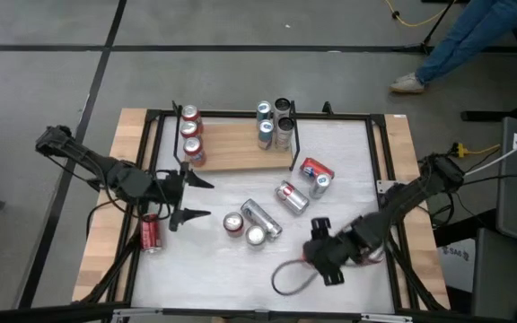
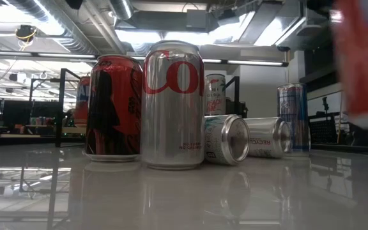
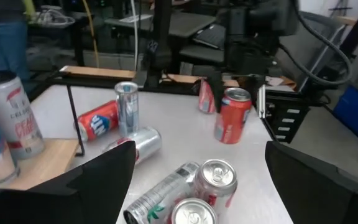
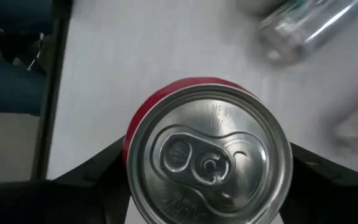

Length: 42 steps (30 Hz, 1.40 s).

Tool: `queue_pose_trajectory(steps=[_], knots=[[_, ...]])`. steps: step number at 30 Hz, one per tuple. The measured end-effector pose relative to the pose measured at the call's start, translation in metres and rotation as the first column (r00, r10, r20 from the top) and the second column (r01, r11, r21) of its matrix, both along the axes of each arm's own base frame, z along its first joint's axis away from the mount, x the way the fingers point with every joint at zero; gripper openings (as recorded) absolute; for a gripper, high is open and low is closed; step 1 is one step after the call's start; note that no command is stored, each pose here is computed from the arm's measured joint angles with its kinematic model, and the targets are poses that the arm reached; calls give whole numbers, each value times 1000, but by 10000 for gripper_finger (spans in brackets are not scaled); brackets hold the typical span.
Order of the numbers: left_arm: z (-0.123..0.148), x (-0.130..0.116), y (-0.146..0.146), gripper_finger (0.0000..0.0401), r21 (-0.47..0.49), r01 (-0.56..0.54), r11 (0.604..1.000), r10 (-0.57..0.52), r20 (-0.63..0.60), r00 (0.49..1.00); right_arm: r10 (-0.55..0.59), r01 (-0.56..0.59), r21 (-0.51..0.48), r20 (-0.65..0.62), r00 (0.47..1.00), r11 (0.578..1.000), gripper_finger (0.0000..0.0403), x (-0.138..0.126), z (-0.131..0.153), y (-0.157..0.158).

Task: Place canned beverage on shelf
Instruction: Put the red soda can on the shelf

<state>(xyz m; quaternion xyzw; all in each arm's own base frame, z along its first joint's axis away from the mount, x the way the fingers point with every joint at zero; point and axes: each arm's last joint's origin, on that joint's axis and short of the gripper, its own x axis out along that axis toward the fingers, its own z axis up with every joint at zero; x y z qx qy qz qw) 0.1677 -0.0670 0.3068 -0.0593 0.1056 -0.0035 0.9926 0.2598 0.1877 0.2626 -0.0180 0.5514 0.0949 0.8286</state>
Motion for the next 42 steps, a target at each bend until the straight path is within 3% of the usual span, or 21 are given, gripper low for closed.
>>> queue_pose_trajectory(steps=[5, 10, 17, 29, 35, 42], knots=[[5, -2, 14, 352, -14, 23, 1000, -23, 25, 999, 42, -42, -34, 10, 999, 999, 288, 21, 29, -32], [6, 1, 27, 352, 37, 35, 999, -36, 28, 999, 88, -82, -71, 80, 993, 994, 288, 43, 59, -74], [6, 5, 49, 352, 16, 15, 1000, -15, 24, 1000, 51, -24, -122, 222, 974, 992, 290, 68, 95, -155], [5, 8, 73, 352, -12, -4, 1000, 4, 15, 1000, 2, 38, -78, 457, 889, 996, 291, 83, 104, -281], [3, 11, 78, 352, -16, -27, 1000, 27, 0, 1000, 19, 23, -70, 544, 839, 997, 291, 92, 101, -308], [0, 15, 79, 352, -20, -34, 999, 34, -15, 999, 66, -15, -88, 620, 782, 996, 292, 114, 106, -306]])
